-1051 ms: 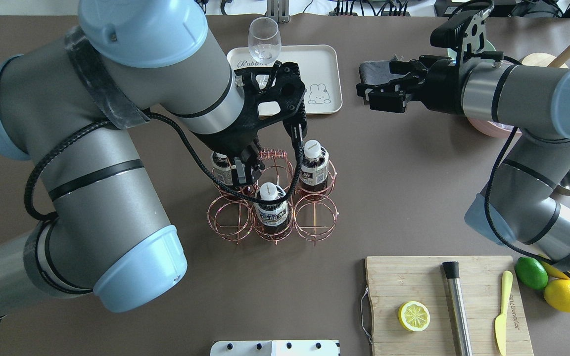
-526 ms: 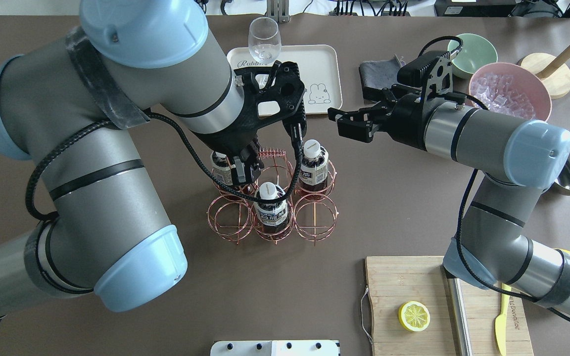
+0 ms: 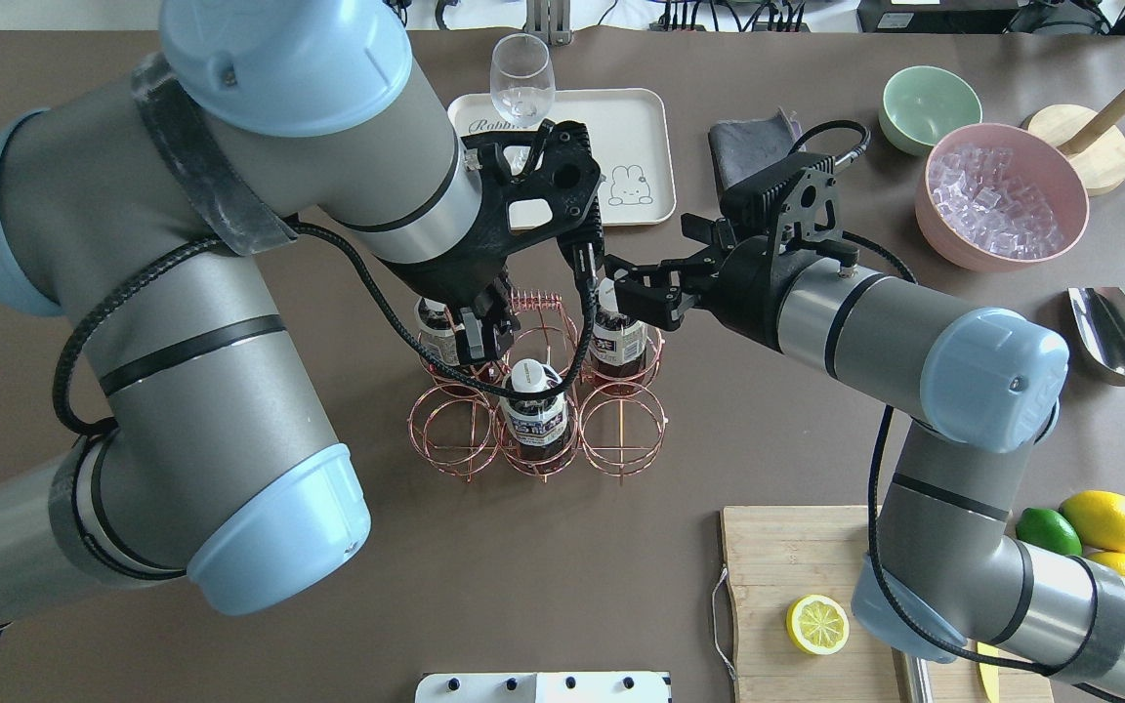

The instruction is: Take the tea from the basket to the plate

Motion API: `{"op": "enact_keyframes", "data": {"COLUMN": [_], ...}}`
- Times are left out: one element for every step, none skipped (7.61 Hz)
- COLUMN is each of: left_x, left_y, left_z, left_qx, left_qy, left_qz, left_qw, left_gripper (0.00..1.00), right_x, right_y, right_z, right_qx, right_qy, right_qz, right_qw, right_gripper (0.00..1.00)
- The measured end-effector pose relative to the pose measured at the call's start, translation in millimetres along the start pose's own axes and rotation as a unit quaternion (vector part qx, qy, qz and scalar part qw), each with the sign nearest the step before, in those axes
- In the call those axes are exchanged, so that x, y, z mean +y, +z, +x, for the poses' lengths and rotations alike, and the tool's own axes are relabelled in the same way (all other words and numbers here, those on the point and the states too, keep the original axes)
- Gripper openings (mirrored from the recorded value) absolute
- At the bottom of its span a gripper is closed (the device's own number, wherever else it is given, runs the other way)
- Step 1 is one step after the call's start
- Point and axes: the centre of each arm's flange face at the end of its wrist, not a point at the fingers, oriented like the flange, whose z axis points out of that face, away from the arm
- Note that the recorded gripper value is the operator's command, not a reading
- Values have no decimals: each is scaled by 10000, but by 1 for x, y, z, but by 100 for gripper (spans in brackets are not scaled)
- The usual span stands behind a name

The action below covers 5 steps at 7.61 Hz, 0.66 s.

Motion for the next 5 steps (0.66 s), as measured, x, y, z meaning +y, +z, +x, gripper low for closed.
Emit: {"op": "enact_keyframes", "data": {"left_x": [0, 0, 0, 0, 0], "left_y": [0, 0, 0, 0, 1], "left_z": [0, 0, 0, 0, -1], "left_qx": [-1, -1, -1, -2, -13], "left_qy": [-1, 1, 0, -3, -3], "left_qz": [-1, -1, 0, -4, -11], "left_qw": [10000, 10000, 10000, 10000, 10000], "left_gripper": [0, 0, 0, 0, 0], "right_x": [10, 19, 26, 30, 32], "right_y": [2, 5, 7, 7, 8], "right_z": [-12, -20, -26, -29, -30], "right_qx": [72, 130, 155, 164, 176], "right_qy": [-30, -72, -105, -131, -153], "right_qz": [3, -33, -74, -92, -102], "right_qw": [10000, 9999, 9998, 9997, 9997], "right_gripper": [100, 100, 99, 89, 82]}}
